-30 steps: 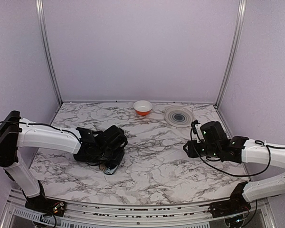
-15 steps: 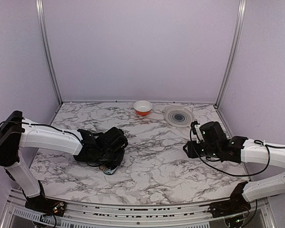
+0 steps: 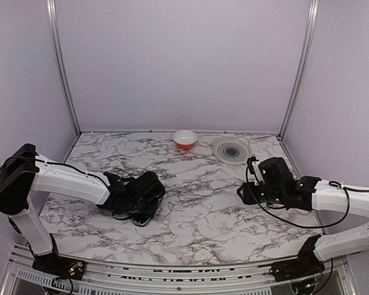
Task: Organize the sunglasses
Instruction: Place the sunglasses in the sunglasses case, then close the case with sunglasses at the center of the board.
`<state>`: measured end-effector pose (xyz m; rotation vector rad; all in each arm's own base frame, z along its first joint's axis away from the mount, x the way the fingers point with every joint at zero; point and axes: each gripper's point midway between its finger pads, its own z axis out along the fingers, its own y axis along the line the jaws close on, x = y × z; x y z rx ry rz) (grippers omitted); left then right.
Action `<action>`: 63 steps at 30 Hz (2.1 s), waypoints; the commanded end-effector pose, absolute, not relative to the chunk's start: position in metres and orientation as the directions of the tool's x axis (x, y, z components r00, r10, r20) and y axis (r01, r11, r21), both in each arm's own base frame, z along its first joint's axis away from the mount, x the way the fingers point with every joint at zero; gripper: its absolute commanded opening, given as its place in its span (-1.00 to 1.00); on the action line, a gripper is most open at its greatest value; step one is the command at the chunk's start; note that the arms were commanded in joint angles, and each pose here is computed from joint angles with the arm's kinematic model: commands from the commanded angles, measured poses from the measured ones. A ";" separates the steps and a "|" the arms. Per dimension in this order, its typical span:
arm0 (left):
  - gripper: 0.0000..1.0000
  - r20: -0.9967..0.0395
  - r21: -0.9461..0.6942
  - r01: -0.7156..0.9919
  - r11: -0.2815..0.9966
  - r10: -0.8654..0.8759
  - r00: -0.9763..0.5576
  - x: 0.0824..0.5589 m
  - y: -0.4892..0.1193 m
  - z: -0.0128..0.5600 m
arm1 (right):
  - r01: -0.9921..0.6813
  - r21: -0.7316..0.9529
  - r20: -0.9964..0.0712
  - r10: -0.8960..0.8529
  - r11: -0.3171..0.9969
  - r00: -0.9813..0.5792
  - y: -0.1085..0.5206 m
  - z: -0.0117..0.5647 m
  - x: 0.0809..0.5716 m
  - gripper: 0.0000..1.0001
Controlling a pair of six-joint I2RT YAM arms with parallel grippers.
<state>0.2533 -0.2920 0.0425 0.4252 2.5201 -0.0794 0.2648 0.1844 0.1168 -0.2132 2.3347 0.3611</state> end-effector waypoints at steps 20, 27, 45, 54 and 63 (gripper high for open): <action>-0.31 -0.606 -0.007 0.352 0.936 0.276 -0.746 0.259 -0.303 0.061 | -0.274 0.216 -0.731 -0.031 0.937 -0.681 0.194 0.128 0.275 -0.10; -0.05 -0.632 -0.031 0.364 0.931 0.263 -0.728 0.262 -0.309 0.103 | -0.329 0.243 -0.735 -0.049 0.912 -0.677 0.214 0.134 0.284 -0.10; -0.11 -0.610 0.105 0.234 0.966 0.249 -0.752 0.303 -0.193 0.127 | -0.692 0.352 -0.672 -0.344 0.630 -0.655 0.397 0.084 0.243 -0.45; -0.21 -0.512 0.039 0.306 0.951 0.282 -0.811 0.301 -0.207 0.086 | -0.739 0.381 -0.630 -0.428 0.556 -0.647 0.452 0.053 0.234 -0.73; -0.23 -0.461 -0.031 0.350 0.936 0.297 -0.836 0.291 -0.222 0.067 | -0.742 0.399 -0.605 -0.453 0.538 -0.654 0.474 0.029 0.234 -0.95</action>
